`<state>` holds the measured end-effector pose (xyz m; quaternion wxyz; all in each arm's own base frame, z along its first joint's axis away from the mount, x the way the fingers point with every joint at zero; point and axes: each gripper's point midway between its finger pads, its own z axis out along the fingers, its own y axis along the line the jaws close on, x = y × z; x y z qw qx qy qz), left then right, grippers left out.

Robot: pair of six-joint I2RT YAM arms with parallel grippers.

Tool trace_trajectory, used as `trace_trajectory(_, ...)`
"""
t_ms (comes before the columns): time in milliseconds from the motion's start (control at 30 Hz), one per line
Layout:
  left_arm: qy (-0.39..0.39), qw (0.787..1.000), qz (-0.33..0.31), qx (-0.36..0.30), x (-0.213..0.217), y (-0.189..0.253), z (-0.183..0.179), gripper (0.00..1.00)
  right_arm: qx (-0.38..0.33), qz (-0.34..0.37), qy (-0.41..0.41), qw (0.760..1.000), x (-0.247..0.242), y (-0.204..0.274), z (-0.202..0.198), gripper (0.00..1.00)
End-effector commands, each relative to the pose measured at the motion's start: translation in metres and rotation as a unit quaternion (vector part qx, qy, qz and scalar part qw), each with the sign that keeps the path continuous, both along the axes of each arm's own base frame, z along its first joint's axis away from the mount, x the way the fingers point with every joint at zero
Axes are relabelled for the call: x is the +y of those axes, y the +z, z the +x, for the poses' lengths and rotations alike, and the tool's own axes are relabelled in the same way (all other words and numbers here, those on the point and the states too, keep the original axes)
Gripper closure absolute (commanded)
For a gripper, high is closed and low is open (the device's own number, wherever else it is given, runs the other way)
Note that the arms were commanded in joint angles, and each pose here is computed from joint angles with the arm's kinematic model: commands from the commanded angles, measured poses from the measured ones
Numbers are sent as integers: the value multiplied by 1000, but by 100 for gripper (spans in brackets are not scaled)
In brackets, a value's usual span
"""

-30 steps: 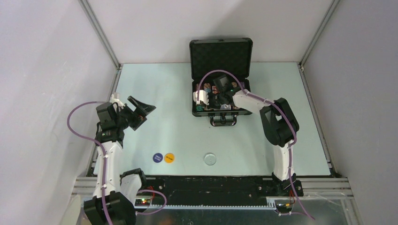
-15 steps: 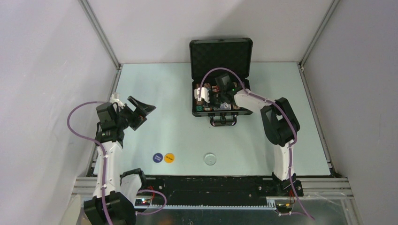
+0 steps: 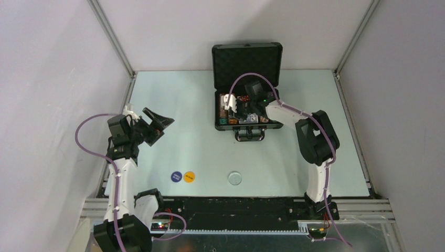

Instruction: Pack up texas hold em set

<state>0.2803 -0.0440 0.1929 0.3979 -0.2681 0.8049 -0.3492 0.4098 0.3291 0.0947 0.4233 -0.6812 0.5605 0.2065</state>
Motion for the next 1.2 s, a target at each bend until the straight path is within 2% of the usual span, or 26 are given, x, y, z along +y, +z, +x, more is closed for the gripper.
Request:
trace_trajectory(0, -10, 1000, 8, -15, 0, 2, 1, 2, -25, 75, 6, 997, 4, 58, 2, 64)
trace_trajectory(367, -10, 1000, 7, -16, 0, 2, 1, 2, -4, 97, -48, 994, -10, 70, 11, 68)
trace_trajectory(467, -10, 1000, 8, -17, 0, 3, 1, 2, 16, 128, -87, 988, -12, 78, 14, 67)
trace_trajectory(633, -9, 1000, 8, -18, 0, 3, 0, 2, 59, 175, -197, 963, -20, 99, 14, 59)
trace_trajectory(700, -8, 1000, 8, -19, 0, 4, 0, 2, 87, 181, -264, 943, -26, 100, 16, 58)
trace_trajectory(733, -7, 1000, 8, -18, 0, 4, 0, 2, 82, 181, -316, 928, -37, 101, 25, 58)
trace_trajectory(767, -7, 1000, 8, -19, 0, 4, 0, 2, 113, 189, -352, 910, -40, 98, 24, 60)
trace_trajectory(867, -7, 1000, 7, -20, 0, 4, -1, 2, 157, 183, -453, 859, -64, 87, 25, 74)
trace_trajectory(967, -8, 1000, 6, -23, -1, 6, -2, 2, 233, 150, -520, 808, -77, 66, 10, 82)
trace_trajectory(1000, -7, 1000, 6, -26, -1, 7, -3, 2, 238, 139, -537, 797, -82, 61, 8, 82)
trace_trajectory(1033, -7, 1000, 5, -25, -1, 7, -3, 2, 264, 120, -561, 776, -88, 50, -3, 81)
trace_trajectory(1067, -7, 1000, 5, -26, -2, 7, -4, 2, 272, 111, -575, 764, -92, 45, -9, 75)
trace_trajectory(1167, -9, 1000, 3, -27, -3, 8, -4, 2, 291, 75, -593, 747, -98, 31, -35, 66)
